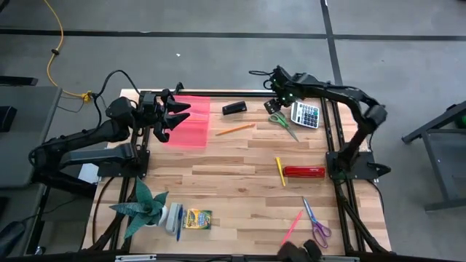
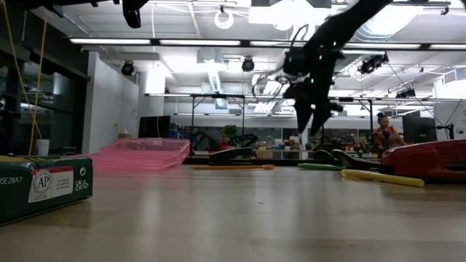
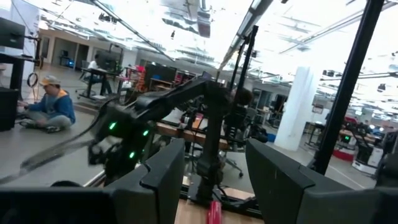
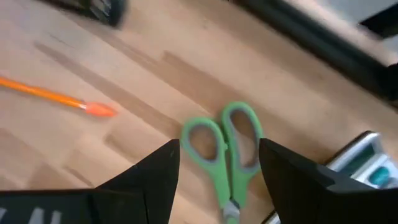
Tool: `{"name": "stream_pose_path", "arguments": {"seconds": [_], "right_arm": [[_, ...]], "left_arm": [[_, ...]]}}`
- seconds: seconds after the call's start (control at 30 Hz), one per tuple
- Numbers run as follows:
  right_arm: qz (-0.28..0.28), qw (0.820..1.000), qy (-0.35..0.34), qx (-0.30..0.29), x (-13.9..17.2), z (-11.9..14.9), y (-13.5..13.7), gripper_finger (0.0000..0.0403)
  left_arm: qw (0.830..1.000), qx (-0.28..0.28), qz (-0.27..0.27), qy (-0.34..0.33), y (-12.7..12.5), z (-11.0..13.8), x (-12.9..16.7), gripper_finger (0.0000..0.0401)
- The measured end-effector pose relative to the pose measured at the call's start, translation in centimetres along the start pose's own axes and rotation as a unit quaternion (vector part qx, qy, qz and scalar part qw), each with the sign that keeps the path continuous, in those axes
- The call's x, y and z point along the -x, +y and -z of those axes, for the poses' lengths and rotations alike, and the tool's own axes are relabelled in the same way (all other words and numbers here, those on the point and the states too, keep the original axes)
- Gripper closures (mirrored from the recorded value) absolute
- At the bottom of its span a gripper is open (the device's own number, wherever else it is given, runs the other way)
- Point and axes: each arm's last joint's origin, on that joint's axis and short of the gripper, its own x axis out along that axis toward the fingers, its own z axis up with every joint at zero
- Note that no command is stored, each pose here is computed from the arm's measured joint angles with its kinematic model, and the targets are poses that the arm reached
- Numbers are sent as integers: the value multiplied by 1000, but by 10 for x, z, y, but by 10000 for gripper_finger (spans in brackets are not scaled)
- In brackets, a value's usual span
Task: Pack school essentials
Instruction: Put the green scissor into the pink supply box
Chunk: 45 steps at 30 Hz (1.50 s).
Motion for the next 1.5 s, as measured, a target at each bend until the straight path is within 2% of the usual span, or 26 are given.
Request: {"name": "stream_pose_path", "arguments": {"seconds": [0.1,0.27,0.37,0.5,0.67,1.0,1.3,1.5], "right_arm": [[-4,999,42,7,-22,1,-2,192],[-4,997,72,18,-49,1,-2,192],[-1,997,77,29,-56,1,-3,192],[34,995,82,42,-63,1,-6,192],[27,995,88,45,-71,0,-11,192],[15,995,92,20,-70,-2,-10,192],[12,998,58,26,-48,-5,-4,192],[20,998,58,8,-56,-2,-3,192]], "left_arm": [[1000,0,0,0,0,0,0,242],[1000,0,0,0,0,0,0,242],[1000,0,-1,0,0,0,0,242],[1000,0,-2,0,0,0,0,242],[1000,0,-2,0,0,0,0,242],[1000,1,-15,-5,1,0,0,242],[1000,0,-27,-8,2,0,0,242],[1000,0,-27,-8,2,0,0,242]]}}
